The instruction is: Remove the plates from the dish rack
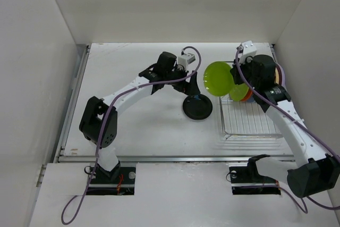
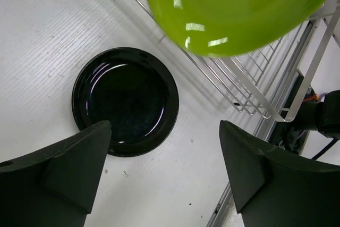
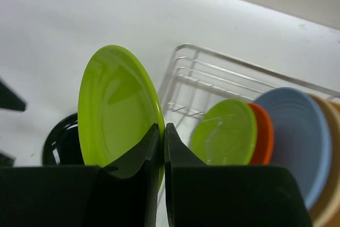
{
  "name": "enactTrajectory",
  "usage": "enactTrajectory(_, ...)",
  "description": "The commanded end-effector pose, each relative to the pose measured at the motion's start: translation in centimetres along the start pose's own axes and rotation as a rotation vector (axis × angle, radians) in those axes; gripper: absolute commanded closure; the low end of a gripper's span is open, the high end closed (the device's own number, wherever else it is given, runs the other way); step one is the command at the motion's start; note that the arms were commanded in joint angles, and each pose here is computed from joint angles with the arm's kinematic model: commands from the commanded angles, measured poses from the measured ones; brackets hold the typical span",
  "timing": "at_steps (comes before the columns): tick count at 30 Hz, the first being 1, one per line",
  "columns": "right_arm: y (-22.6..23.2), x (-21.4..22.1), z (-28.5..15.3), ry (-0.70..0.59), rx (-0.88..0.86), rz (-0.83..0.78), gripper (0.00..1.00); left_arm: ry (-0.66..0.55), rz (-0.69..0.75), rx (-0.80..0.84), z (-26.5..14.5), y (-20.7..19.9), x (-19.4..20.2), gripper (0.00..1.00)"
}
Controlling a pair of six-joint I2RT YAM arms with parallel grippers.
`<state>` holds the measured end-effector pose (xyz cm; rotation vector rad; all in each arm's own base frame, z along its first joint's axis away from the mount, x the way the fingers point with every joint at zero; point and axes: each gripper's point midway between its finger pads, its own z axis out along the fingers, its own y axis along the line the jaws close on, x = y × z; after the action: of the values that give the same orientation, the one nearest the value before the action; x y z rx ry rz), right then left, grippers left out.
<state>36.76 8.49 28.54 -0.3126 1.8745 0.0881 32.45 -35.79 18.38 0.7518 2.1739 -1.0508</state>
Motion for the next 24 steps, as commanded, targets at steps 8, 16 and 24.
enactTrajectory(8,7.0,-1.7,-1.7,-0.037,-0.397,0.025,1.0,-0.043,0.061,0.065,-1.0,-1.6,-1.2,0.46)
enactTrajectory(16,9.3,-0.2,-1.7,0.015,-0.54,0.023,1.0,-0.038,0.062,0.084,-1.1,-2.0,-1.1,0.63)
enactTrajectory(24,9.5,0.3,-1.3,0.033,-0.551,0.029,1.0,-0.035,0.058,0.109,-1.4,-2.2,-1.3,1.0)
